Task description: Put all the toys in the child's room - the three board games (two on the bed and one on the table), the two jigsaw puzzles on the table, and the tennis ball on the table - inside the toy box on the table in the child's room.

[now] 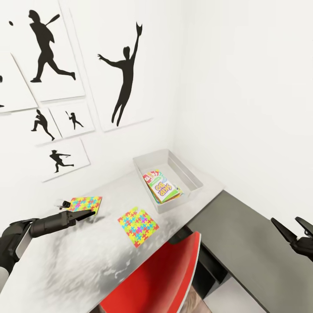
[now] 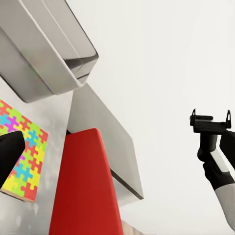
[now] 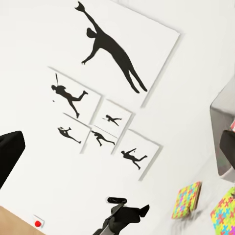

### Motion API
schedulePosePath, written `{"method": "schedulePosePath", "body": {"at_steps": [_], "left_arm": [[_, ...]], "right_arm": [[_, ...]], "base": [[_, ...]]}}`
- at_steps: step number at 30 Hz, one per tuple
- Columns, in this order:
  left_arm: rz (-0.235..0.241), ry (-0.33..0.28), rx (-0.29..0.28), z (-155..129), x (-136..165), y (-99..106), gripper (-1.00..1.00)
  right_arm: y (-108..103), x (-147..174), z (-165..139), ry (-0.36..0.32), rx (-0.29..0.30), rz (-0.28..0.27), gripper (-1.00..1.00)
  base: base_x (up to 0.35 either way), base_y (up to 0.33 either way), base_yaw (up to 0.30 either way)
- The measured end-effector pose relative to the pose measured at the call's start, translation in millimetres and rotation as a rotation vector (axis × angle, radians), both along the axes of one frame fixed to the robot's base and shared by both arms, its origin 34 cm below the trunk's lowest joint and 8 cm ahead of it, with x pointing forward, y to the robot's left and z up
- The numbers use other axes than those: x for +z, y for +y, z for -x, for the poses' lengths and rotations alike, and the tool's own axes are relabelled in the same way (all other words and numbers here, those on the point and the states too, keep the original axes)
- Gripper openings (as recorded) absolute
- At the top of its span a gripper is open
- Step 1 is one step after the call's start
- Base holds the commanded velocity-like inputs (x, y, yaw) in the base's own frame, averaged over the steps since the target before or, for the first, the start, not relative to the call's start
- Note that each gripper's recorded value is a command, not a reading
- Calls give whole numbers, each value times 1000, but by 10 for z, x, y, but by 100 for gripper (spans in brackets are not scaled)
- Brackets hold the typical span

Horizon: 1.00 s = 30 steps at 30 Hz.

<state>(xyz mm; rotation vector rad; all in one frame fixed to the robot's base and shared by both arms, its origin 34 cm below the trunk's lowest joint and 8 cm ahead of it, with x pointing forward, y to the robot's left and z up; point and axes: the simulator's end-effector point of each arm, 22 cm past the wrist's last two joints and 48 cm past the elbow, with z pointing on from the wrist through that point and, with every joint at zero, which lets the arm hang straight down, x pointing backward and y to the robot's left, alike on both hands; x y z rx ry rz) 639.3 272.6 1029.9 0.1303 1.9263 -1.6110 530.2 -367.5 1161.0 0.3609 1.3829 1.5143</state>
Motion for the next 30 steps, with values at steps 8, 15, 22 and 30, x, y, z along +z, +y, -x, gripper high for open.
{"method": "schedulePosePath", "body": {"at_steps": [8,15,22,30], "left_arm": [[3,-14,1,2,74,-5,100],[4,-26,1,6,138,-5,100],[5,-38,0,13,202,-6,100],[5,-52,1,19,274,-1,100]], "right_arm": [[-187,106,65,-27,-56,2,100],[-197,154,88,-39,-60,1,100],[-193,196,110,-50,-62,-4,100],[-178,239,137,-64,-64,-14,100]], "base": [[0,0,0],[0,0,0],[0,0,0],[0,0,0]]}}
